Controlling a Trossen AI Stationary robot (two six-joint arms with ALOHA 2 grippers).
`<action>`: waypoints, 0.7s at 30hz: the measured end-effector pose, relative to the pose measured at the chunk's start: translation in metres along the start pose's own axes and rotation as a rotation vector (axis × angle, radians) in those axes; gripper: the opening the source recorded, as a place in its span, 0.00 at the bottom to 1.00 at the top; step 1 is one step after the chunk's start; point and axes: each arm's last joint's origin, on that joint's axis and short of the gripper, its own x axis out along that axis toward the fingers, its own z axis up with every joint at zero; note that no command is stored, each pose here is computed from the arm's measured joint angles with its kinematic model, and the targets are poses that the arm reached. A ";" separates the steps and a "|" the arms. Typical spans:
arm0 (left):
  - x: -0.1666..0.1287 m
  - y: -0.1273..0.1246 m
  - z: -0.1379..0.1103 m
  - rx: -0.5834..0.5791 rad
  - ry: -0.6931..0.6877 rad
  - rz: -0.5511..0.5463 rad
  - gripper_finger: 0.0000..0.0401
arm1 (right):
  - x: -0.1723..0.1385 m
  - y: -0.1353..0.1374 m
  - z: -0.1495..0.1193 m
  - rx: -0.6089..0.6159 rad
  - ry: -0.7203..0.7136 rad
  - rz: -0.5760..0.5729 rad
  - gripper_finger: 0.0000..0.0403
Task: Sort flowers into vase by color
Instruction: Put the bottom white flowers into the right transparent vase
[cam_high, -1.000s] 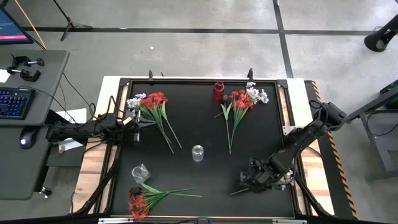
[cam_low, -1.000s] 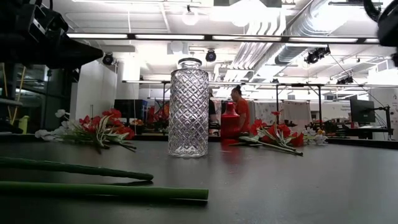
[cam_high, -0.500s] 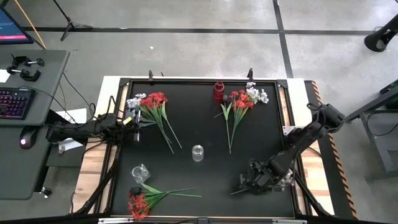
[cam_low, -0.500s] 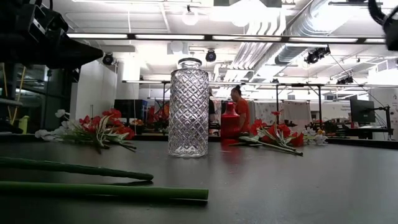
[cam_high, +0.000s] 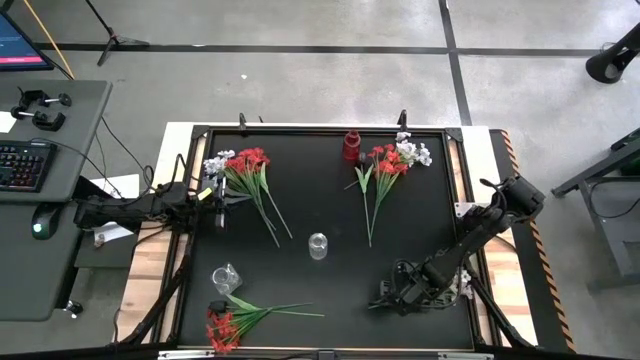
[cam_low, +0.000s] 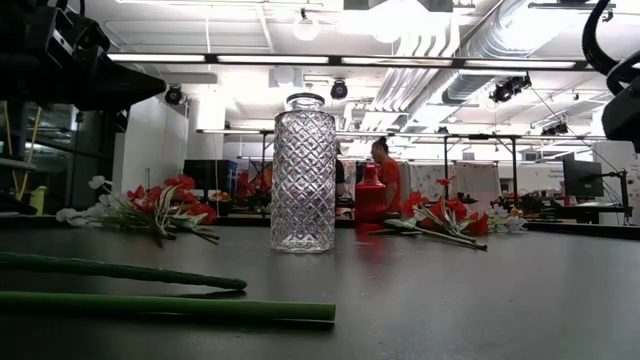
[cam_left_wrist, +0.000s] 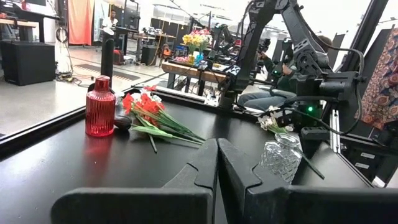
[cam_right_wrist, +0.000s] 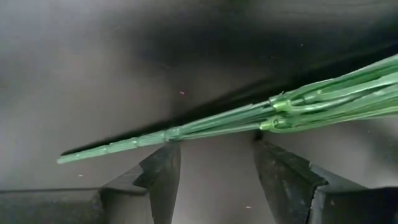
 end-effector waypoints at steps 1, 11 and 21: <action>0.000 0.000 0.000 0.000 0.000 0.000 0.00 | -0.001 0.000 0.001 0.001 -0.007 0.009 0.48; 0.000 0.000 0.000 0.000 0.000 0.000 0.00 | -0.016 0.004 -0.001 0.010 0.021 0.084 0.48; 0.000 0.000 0.000 0.000 0.000 0.000 0.00 | -0.018 0.009 0.011 0.050 -0.024 0.051 0.48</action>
